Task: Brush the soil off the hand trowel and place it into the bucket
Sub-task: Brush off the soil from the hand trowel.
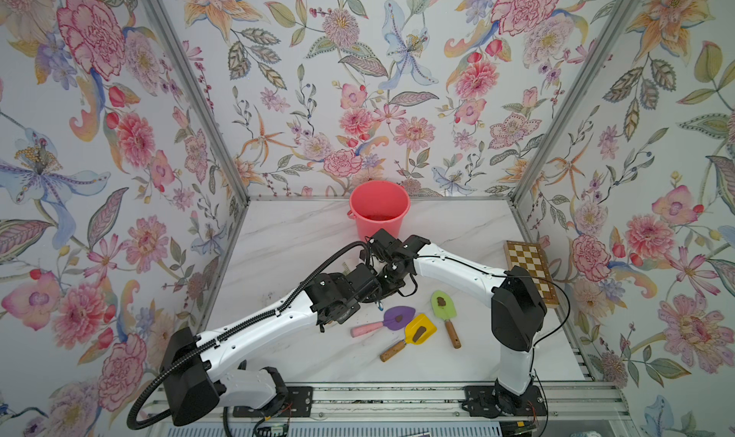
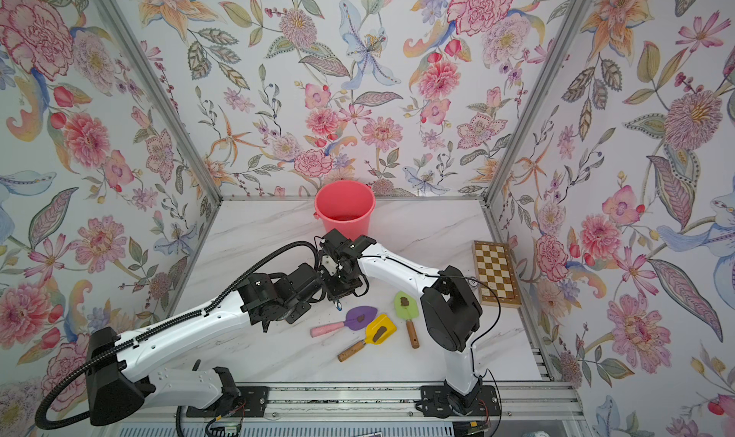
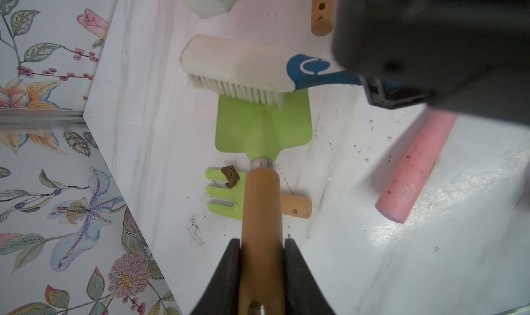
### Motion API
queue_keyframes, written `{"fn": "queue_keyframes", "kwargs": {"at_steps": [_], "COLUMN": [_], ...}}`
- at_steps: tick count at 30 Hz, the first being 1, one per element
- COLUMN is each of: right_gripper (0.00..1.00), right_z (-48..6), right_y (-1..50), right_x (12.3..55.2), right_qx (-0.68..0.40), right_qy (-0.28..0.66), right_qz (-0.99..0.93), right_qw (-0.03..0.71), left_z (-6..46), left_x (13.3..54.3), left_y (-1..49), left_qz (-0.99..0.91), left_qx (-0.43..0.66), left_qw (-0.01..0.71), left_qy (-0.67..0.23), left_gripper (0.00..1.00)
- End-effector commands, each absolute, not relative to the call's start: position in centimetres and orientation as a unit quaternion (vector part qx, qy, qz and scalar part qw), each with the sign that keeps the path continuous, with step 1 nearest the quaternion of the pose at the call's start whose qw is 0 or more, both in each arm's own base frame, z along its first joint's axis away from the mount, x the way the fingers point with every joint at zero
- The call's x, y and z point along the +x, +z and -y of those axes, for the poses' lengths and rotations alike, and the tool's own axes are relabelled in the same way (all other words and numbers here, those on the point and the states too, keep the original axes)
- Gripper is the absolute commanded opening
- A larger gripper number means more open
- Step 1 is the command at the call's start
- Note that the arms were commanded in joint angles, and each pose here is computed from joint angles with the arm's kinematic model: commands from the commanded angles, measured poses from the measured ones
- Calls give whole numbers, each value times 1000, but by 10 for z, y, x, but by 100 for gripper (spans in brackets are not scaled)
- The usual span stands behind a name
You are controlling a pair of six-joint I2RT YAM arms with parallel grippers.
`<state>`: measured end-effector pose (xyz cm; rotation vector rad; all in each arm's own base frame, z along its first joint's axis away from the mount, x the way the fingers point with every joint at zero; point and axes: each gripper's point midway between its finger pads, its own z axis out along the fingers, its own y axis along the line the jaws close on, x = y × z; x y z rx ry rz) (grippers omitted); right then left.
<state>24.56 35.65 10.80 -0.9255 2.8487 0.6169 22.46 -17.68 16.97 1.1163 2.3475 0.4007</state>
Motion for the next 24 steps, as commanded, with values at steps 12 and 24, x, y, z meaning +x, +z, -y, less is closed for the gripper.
{"fn": "queue_keyframes", "kwargs": {"at_steps": [12, 24], "right_gripper": [0, 0], "right_z": [-303, -361], "right_y": [157, 163], "right_x": [289, 234], "right_qx": [-231, -277], "right_qy": [207, 299], "right_qz": [-941, -909], "right_qw": [134, 89], "left_z": [179, 189], "left_x": [229, 241], "left_y": [197, 220], "left_qz": [-860, -851], "left_qx": [390, 377], "left_qw": [298, 337], "left_qy": [139, 137], "left_gripper": [10, 10]}}
